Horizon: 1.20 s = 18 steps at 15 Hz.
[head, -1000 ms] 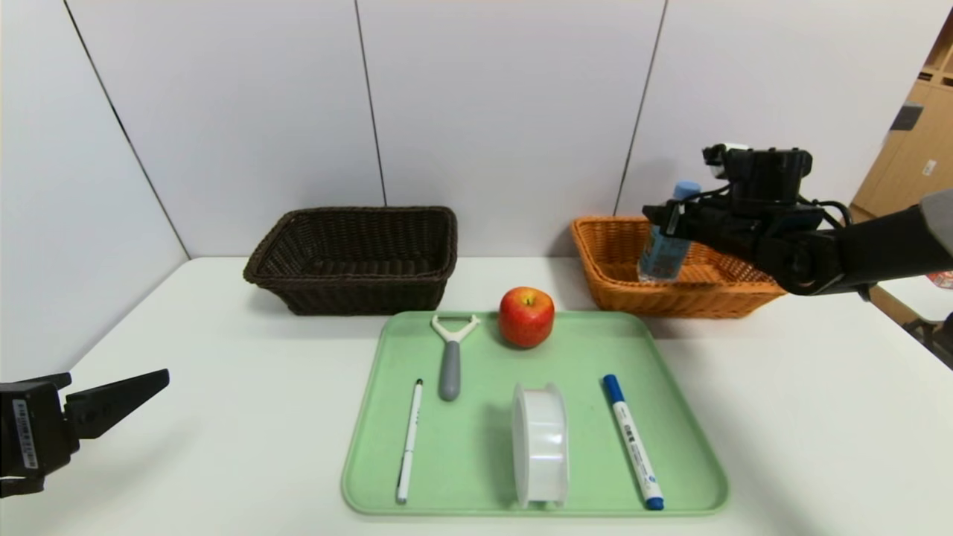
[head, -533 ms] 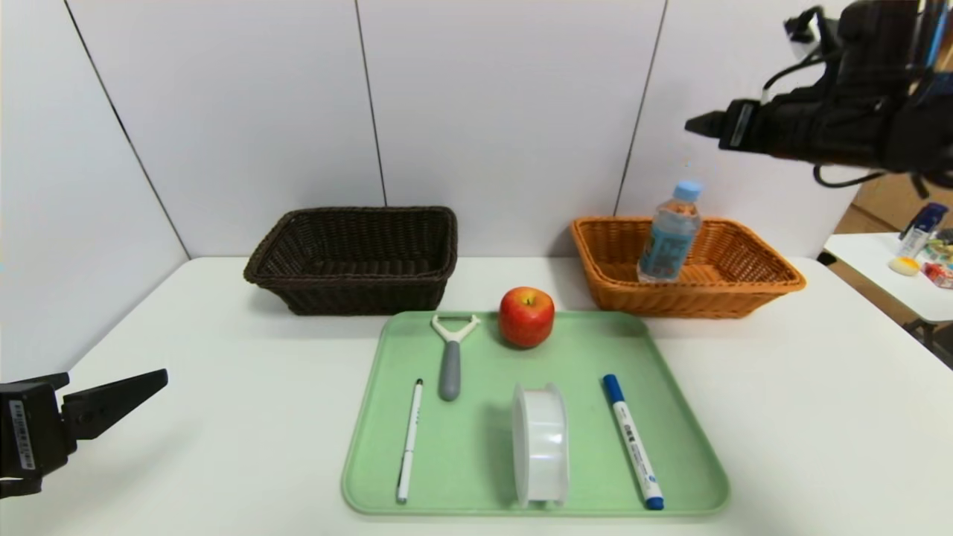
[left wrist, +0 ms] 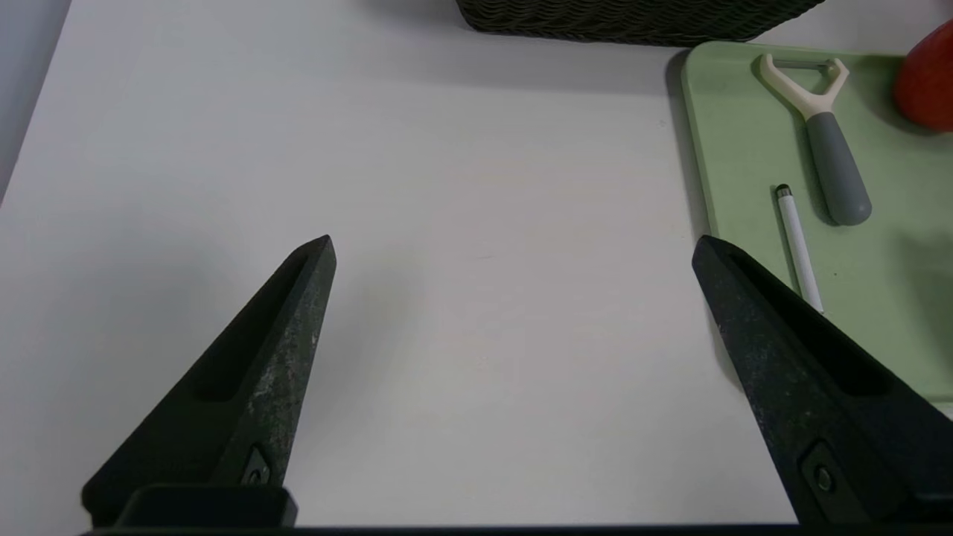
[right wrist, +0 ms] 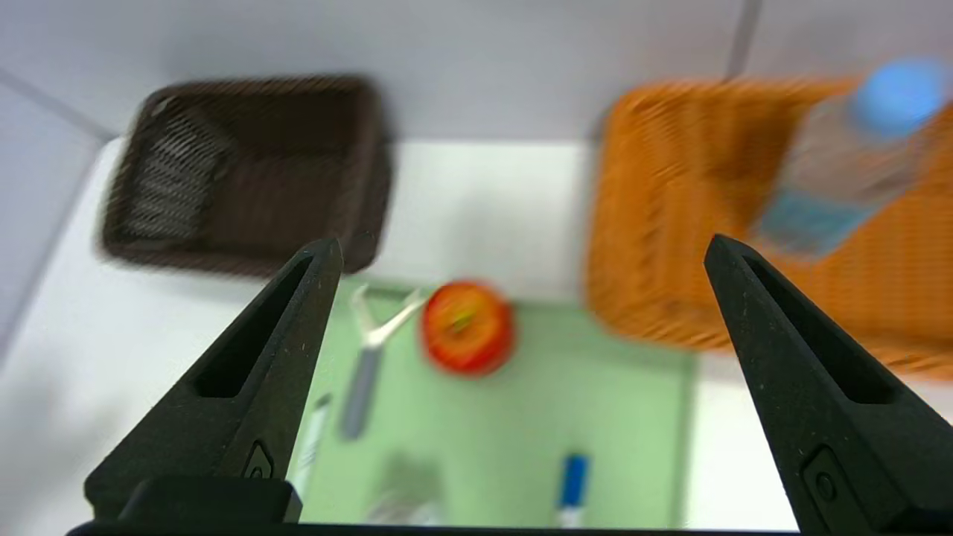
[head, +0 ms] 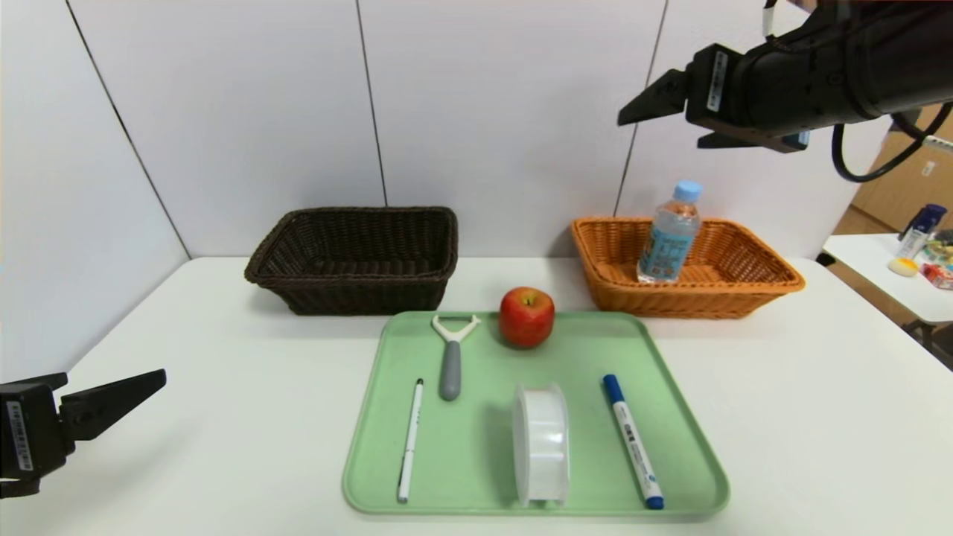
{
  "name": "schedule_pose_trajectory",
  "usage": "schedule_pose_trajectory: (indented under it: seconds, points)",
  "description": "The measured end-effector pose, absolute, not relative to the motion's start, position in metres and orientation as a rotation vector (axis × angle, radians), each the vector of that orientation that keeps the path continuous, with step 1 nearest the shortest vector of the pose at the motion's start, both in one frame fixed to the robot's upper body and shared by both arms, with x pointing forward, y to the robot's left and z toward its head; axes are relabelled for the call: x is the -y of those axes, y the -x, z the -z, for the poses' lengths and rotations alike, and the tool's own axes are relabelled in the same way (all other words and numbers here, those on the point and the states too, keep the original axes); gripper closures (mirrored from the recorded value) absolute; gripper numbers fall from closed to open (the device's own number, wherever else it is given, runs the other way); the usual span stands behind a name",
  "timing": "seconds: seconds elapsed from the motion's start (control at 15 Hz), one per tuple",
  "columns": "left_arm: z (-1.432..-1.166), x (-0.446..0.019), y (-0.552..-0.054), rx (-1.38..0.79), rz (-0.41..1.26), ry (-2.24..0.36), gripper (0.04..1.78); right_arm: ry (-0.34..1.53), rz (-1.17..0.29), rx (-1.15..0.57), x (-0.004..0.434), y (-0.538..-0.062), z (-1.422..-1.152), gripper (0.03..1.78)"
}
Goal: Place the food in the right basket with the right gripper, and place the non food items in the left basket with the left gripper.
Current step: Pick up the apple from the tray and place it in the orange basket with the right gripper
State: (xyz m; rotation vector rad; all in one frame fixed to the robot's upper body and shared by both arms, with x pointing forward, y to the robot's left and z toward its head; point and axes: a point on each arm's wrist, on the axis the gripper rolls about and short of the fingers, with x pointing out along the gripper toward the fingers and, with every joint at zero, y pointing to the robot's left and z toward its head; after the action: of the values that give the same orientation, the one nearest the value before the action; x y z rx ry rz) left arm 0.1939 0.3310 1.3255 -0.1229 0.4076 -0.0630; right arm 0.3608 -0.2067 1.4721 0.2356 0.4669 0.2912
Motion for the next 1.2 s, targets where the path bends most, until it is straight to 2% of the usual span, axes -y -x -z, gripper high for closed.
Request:
schedule_pose_trajectory:
  seconds: [0.4, 0.87, 1.2]
  points:
    - [-1.323, -0.332, -0.190, -0.408, 0.040, 0.112, 0.13, -0.374, -0.280, -0.752, 0.157, -0.360, -1.430, 0.12]
    - [-1.316, -0.332, -0.189, -0.427, 0.035, 0.111, 0.13, -0.266, -0.246, -0.874, 0.110, -0.384, -1.376, 0.12]
    - [-1.317, -0.332, -0.191, -0.429, 0.035, 0.110, 0.13, -0.133, -0.109, -0.880, 0.084, -0.398, -1.335, 0.12]
